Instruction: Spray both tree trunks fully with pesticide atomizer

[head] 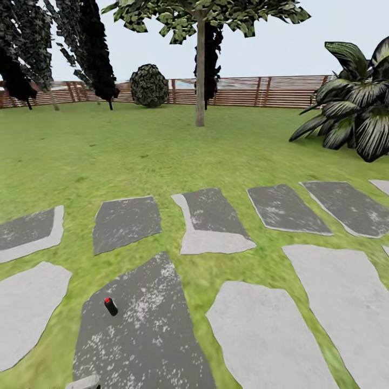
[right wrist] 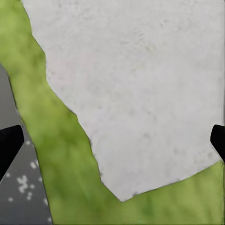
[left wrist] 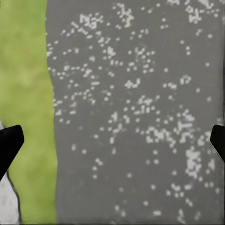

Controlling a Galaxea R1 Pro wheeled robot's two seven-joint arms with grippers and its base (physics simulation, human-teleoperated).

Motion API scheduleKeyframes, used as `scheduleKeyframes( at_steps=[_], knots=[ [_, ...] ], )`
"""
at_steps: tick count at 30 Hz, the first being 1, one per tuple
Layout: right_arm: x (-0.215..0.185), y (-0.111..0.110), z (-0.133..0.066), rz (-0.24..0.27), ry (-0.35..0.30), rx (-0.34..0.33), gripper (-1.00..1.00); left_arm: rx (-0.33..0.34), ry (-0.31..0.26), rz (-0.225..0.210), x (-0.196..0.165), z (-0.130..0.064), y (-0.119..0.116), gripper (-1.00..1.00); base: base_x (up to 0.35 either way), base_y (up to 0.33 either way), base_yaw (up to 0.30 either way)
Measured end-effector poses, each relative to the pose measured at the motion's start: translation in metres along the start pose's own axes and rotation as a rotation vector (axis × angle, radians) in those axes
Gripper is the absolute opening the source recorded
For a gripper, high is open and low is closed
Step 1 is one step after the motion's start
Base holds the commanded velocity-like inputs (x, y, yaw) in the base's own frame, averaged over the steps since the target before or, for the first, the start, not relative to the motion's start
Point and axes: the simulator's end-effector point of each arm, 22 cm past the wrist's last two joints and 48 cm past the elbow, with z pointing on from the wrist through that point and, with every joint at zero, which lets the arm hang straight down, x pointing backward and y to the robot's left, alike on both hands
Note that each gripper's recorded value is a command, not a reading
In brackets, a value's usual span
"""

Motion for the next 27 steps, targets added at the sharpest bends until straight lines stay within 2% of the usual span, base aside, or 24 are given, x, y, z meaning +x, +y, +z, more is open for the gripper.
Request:
scheduleKeyframes(
  at_steps=[27],
  knots=[
    [0.0003,0.0003,-0.0001,-0.001,0.001,-0.001,1.00,0.000,0.000,-0.001,0.0000,0.0000,0.0001,1.00,0.128,-0.269,0.276]
  ],
)
